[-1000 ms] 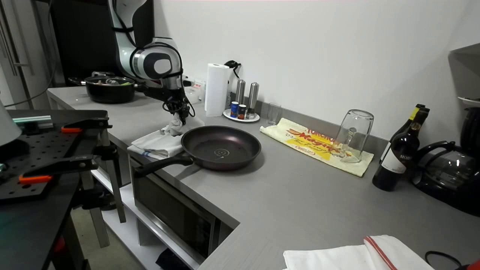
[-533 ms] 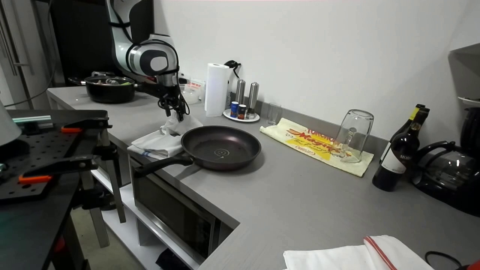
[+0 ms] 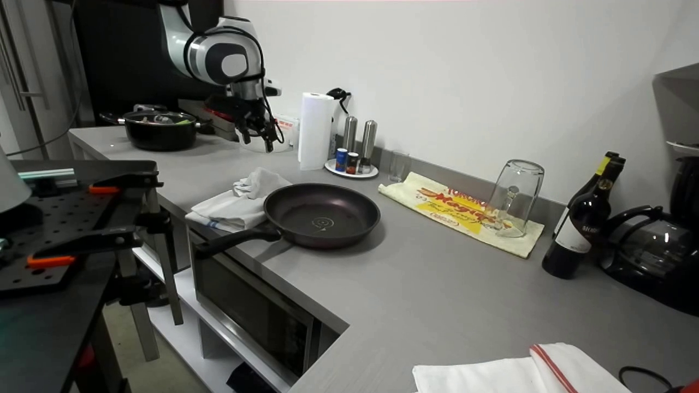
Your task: Pick up the white towel with blue stripes, wipe inside the black pan and put the towel back on the table.
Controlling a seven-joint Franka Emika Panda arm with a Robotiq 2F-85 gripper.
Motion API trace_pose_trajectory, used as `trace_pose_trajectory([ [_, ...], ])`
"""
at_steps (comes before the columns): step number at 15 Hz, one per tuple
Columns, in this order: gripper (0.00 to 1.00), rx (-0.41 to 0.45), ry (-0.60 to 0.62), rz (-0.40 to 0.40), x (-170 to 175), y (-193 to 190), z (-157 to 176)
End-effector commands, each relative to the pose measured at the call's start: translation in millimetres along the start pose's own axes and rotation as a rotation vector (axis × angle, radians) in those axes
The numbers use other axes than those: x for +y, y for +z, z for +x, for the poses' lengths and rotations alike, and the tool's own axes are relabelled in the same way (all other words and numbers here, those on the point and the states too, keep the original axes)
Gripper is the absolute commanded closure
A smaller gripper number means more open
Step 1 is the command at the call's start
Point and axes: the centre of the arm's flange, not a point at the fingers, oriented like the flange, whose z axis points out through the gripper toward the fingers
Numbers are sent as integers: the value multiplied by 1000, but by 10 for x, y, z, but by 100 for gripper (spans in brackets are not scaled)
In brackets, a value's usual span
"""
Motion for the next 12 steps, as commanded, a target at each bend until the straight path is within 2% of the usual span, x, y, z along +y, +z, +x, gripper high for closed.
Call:
trace_pose_trajectory([
  [1,0,7,-17,9,260,-512,-56],
  [8,0,-32,-18,19,823,-1025,-223],
  [11,0,-37,3,14,956,-1196,-349],
  [12,0,-28,14,9,905,-928,-206],
])
